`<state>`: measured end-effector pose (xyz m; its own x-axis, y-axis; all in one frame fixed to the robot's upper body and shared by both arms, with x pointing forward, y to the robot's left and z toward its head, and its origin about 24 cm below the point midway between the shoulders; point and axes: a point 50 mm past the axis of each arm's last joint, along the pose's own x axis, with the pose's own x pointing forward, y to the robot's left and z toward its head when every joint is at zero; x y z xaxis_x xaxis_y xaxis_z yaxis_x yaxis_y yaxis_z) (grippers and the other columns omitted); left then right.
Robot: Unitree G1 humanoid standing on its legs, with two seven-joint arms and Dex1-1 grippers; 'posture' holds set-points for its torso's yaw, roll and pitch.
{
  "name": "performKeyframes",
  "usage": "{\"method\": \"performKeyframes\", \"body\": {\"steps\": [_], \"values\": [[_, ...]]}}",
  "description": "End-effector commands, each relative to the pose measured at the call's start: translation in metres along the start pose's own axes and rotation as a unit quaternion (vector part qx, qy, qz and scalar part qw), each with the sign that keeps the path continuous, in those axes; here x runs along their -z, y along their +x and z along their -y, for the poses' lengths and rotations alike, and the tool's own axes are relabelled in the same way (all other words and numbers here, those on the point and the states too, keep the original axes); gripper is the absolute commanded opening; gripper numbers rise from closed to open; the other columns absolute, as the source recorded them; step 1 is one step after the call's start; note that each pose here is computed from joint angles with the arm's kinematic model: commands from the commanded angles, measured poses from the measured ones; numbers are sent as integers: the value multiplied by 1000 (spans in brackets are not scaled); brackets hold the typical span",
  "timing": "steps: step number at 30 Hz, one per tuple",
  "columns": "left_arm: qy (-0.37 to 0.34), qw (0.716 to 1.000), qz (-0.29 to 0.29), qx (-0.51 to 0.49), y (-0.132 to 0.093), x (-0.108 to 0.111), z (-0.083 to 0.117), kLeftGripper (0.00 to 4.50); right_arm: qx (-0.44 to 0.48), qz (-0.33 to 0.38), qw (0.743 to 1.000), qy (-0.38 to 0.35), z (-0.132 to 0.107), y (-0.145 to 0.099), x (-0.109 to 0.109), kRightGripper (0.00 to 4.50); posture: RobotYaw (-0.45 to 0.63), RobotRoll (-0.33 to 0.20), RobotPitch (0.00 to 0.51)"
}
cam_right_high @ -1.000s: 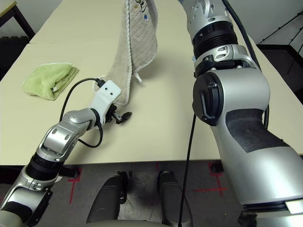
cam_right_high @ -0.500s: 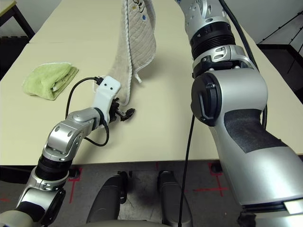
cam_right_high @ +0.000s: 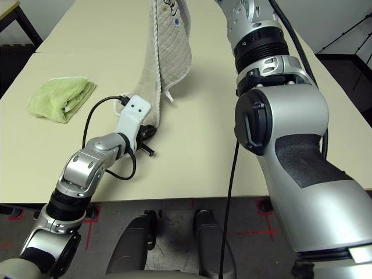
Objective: Fold the towel and set it aside.
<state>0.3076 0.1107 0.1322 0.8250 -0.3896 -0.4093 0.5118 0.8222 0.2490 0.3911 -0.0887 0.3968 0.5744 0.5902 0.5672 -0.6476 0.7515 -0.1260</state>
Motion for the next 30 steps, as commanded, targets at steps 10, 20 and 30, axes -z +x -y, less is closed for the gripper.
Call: {"method": "performKeyframes", "body": {"steps": [10,20,30], "values": [[28,999,-1,-19,-17,6,-29,34,19,-8,1000,-7,13,-10,4,0,8,0,203],[84,990,61,-97,-80,-33,-114,34,106,-61,992,-17,75,-92,37,0,36,0,206],[24,975,122,-182,-93,-54,-176,34,27,-120,987,105,89,-189,60,0,19,0,227]]}}
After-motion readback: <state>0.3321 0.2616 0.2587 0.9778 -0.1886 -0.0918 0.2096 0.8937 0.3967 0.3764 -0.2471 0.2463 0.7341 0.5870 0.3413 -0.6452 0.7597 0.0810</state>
